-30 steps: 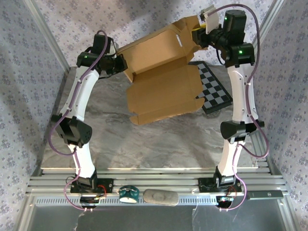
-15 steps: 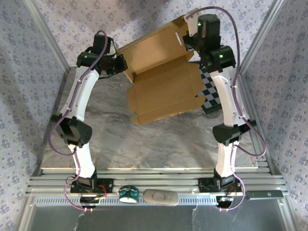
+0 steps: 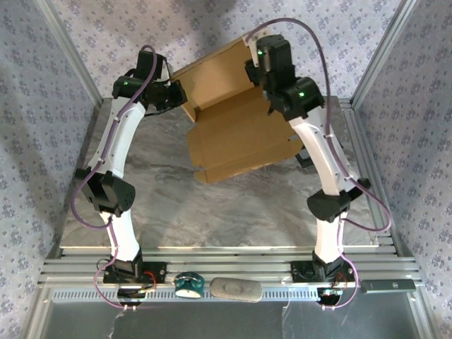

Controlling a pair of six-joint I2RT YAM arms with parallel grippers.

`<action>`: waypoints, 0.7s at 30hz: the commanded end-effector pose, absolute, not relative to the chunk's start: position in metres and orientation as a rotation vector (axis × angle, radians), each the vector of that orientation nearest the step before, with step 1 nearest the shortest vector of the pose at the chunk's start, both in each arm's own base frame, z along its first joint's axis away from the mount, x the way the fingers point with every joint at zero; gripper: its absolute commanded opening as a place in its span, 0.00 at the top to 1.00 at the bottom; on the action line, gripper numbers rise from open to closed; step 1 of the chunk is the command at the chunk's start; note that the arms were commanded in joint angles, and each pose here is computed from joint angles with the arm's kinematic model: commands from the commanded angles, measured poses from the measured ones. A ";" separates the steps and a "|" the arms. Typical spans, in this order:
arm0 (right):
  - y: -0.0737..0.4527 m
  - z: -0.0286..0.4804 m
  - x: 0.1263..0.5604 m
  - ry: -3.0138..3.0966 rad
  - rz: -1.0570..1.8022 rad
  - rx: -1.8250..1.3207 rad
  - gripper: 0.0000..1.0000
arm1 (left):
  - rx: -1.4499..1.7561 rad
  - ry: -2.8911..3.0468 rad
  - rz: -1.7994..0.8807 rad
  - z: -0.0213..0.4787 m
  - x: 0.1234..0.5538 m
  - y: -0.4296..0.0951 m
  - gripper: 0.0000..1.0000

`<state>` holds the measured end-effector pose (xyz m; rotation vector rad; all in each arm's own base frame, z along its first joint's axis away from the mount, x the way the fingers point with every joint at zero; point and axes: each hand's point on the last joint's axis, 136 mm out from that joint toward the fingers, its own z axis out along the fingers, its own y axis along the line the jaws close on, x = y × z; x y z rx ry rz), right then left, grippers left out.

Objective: Fold the paper box

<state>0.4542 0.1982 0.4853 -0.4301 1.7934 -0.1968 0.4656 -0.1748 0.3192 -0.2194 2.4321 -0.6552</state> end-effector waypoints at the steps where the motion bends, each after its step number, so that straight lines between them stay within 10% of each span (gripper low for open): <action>1: 0.194 0.535 0.388 1.684 0.302 -0.591 0.27 | -0.177 2.393 -0.675 0.330 0.462 -0.177 1.00; 7: 0.120 0.595 0.345 1.523 0.809 -0.451 0.14 | -0.091 2.356 -0.706 0.328 0.473 -0.182 1.00; 21: 0.010 0.541 0.483 1.701 0.962 -0.080 0.42 | 0.030 2.352 -0.888 0.316 0.483 -0.195 1.00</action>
